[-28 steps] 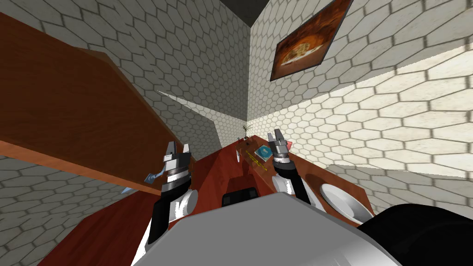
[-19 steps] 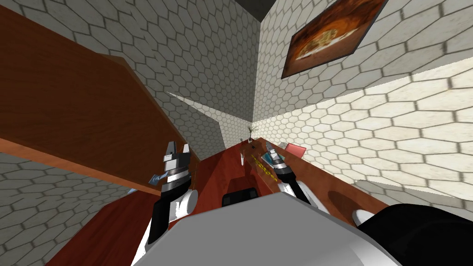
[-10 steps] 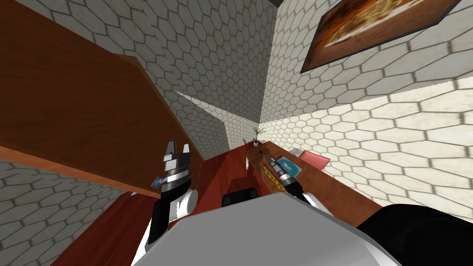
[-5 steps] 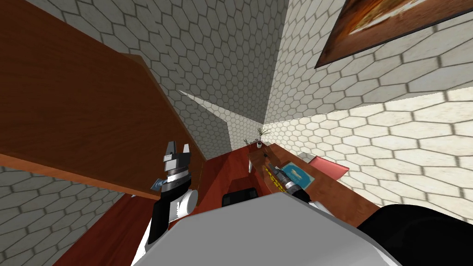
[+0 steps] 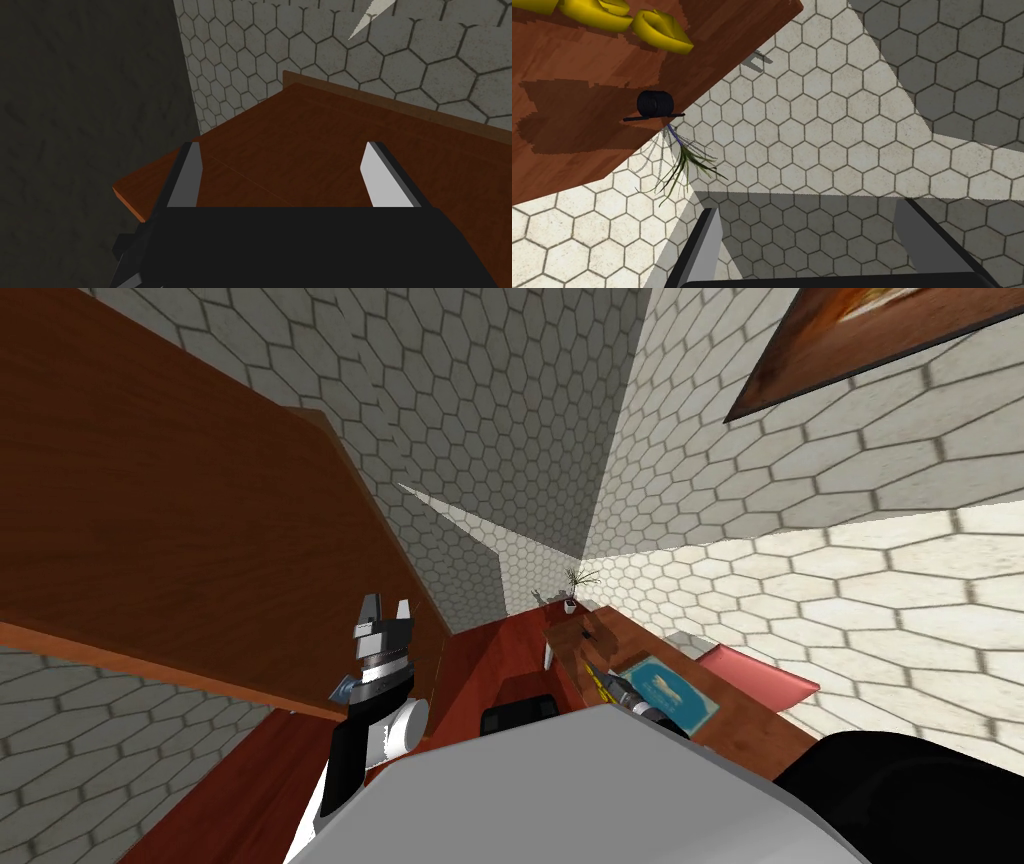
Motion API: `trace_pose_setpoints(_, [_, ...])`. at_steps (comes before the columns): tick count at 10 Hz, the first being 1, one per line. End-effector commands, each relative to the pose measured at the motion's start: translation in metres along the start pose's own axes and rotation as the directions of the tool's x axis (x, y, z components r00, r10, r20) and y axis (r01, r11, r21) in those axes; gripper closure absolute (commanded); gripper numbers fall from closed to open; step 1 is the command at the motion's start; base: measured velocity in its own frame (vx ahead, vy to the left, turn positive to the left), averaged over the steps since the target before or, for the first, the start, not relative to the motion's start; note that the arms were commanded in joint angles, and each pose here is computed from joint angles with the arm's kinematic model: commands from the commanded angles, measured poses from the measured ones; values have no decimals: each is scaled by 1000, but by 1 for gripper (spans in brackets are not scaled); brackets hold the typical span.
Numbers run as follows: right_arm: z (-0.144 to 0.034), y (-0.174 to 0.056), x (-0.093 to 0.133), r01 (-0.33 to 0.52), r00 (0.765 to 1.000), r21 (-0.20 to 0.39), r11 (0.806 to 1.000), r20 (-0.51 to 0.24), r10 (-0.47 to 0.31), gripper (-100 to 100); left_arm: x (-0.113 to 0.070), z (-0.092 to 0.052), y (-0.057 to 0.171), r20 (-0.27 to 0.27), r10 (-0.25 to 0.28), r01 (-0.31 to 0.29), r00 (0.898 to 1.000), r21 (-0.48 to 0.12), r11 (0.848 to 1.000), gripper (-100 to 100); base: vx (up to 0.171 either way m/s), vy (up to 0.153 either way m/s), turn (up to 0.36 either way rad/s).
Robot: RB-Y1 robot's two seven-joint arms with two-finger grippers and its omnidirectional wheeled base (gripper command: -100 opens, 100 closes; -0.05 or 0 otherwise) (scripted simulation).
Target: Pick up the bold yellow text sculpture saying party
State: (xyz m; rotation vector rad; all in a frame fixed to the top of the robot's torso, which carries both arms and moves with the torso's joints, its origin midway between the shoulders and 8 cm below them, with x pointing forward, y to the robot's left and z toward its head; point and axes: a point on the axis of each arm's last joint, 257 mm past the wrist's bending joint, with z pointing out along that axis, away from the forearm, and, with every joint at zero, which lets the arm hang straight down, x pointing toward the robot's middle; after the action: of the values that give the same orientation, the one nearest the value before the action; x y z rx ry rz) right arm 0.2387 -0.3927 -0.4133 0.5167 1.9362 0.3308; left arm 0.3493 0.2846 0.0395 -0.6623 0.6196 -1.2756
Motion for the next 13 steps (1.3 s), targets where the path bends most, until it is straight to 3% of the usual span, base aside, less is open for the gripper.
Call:
trace_pose_setpoints(1, [-11,-20,23,19,999,44,999,-49,-17,-100,0,0,0,0,0,0,1000,0,1000,0,125,-15,62])
trace_pose_setpoints(3, [-42,-63,67,94,981,124,988,-180,-70,-100,0,0,0,0,0,0,1000,0,1000,0,152,-11,158])
trace_pose_setpoints(6, [-64,-87,94,141,960,161,977,-262,-96,-100,0,0,0,0,0,0,1000,0,1000,0,106,-16,90])
trace_pose_setpoints(7, [-82,-102,114,182,938,181,967,-326,-115,-100,0,0,0,0,0,0,1000,0,1000,0,79,-19,131])
trace_pose_setpoints(9, [-86,-107,118,181,935,191,965,-336,-109,-100,0,0,0,0,0,0,1000,0,1000,0,57,-18,33])
trace_pose_setpoints(10, [-104,-118,135,220,910,199,955,-393,-128,-100,0,0,0,0,0,0,1000,0,1000,0,76,5,107])
trace_pose_setpoints(11, [-110,-124,141,220,906,212,952,-407,-119,-100,0,0,0,0,0,0,1000,0,1000,0,83,-10,78])
trace_pose_setpoints(13, [-155,-147,180,290,838,227,930,-528,-133,-100,0,0,0,0,0,0,1000,0,1000,0,112,-16,174])
